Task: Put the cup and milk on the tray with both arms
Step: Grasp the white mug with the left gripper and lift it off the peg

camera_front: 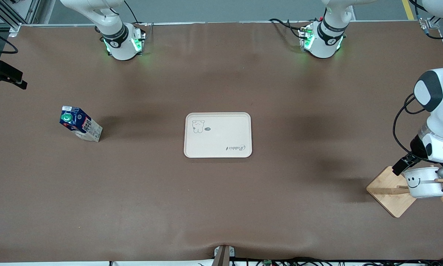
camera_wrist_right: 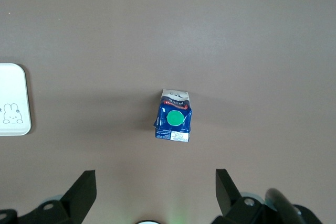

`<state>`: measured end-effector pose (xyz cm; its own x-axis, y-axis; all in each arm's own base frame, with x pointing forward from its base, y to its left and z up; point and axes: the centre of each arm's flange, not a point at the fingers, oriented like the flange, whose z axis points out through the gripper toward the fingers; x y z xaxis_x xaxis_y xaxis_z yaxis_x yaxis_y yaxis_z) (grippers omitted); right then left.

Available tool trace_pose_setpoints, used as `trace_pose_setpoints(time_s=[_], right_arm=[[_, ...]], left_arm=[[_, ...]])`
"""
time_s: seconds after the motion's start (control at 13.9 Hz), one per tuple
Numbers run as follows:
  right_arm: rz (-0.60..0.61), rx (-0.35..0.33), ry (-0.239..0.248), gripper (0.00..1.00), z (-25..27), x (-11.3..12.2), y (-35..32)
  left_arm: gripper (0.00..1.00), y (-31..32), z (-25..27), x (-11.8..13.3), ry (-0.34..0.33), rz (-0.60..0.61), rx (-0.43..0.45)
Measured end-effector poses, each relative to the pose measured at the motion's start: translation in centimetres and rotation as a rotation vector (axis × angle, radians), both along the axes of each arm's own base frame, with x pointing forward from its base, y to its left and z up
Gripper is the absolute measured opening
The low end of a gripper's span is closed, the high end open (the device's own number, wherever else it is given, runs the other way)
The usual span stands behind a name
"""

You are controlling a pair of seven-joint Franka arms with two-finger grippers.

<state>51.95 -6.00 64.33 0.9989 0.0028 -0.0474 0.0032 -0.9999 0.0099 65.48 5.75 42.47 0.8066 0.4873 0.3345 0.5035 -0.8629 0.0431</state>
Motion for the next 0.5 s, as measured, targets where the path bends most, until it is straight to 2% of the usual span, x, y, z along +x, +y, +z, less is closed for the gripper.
trace_pose_setpoints(time_s=[0.5], right_arm=[[-0.001,0.000,0.006,1.00,-0.3,0.2,0.0]], left_arm=[[1.00,1.0,-2.0,-0.5,-0.182,0.051,-0.032]])
